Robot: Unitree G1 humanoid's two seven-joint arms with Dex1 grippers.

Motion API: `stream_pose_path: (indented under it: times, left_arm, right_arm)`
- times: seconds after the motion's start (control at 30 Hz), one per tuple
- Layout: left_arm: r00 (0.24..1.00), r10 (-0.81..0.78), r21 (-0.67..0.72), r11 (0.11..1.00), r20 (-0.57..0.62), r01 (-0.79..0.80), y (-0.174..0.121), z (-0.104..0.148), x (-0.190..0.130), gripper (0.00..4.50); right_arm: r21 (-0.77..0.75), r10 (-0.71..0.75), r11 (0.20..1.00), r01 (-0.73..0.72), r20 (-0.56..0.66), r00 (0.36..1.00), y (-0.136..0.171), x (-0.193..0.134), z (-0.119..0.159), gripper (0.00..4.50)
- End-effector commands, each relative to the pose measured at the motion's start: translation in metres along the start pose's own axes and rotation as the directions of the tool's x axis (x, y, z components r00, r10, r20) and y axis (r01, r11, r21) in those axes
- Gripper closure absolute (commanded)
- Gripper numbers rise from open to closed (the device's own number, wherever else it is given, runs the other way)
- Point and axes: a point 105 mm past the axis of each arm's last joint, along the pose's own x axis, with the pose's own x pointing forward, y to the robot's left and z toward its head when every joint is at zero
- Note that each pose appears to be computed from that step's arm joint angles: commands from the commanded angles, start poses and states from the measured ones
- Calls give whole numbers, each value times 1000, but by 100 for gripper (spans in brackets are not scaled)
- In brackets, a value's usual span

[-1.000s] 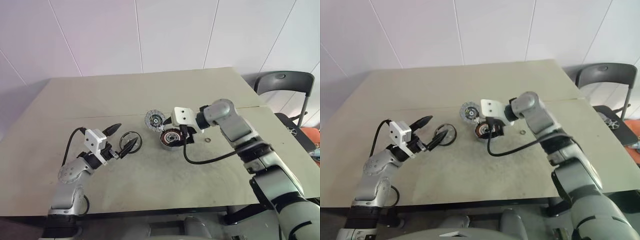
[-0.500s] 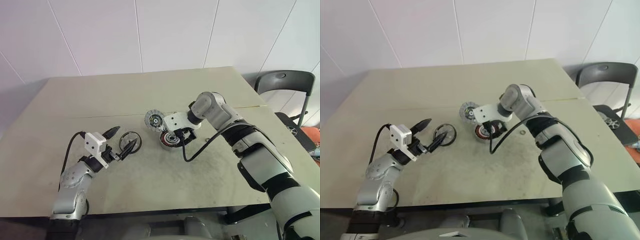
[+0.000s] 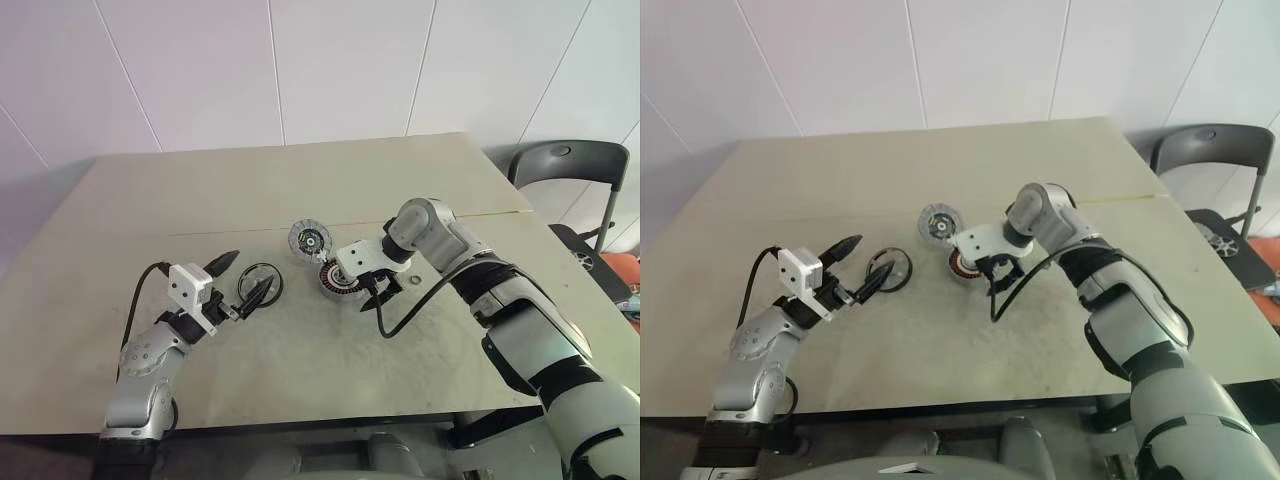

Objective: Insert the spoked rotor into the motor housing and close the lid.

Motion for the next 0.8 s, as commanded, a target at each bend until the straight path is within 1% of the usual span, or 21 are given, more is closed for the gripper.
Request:
stream_pose_path:
  times: [0.03, 0.23, 0.43, 0.53, 0.7, 0.73, 0.8]
  left_arm:
    - [999, -11, 40, 999, 41, 10, 2, 13, 3, 0]
    - [999, -17, 37, 999, 41, 16, 0, 13, 3, 0]
    - [999, -16, 33, 999, 39, 15, -1, 12, 3, 0]
    - [999, -13, 34, 999, 40, 11, -1, 12, 3, 0]
    - [999, -9, 34, 999, 41, 8, -1, 13, 2, 0]
    - [999, -9, 33, 999, 41, 7, -1, 12, 2, 0]
    - [999, -8, 33, 999, 41, 7, -1, 12, 2, 0]
  right_arm:
    - [-22, -29, 999, 30, 1, 1000, -3, -4, 4, 6]
    - [-13, -59, 998, 58, -11, 998, -6, -3, 1, 6]
    - [-7, -36, 999, 35, -24, 999, -3, 4, -1, 6]
    - [-7, -15, 1000, 15, -14, 1000, 1, 9, 0, 65]
    - [-11, -13, 1000, 12, -6, 1000, 1, 10, 3, 230]
    - [-12, -15, 1000, 15, -3, 1000, 0, 10, 3, 251]
    - [-15, -34, 999, 34, 5, 999, -2, 10, 5, 258]
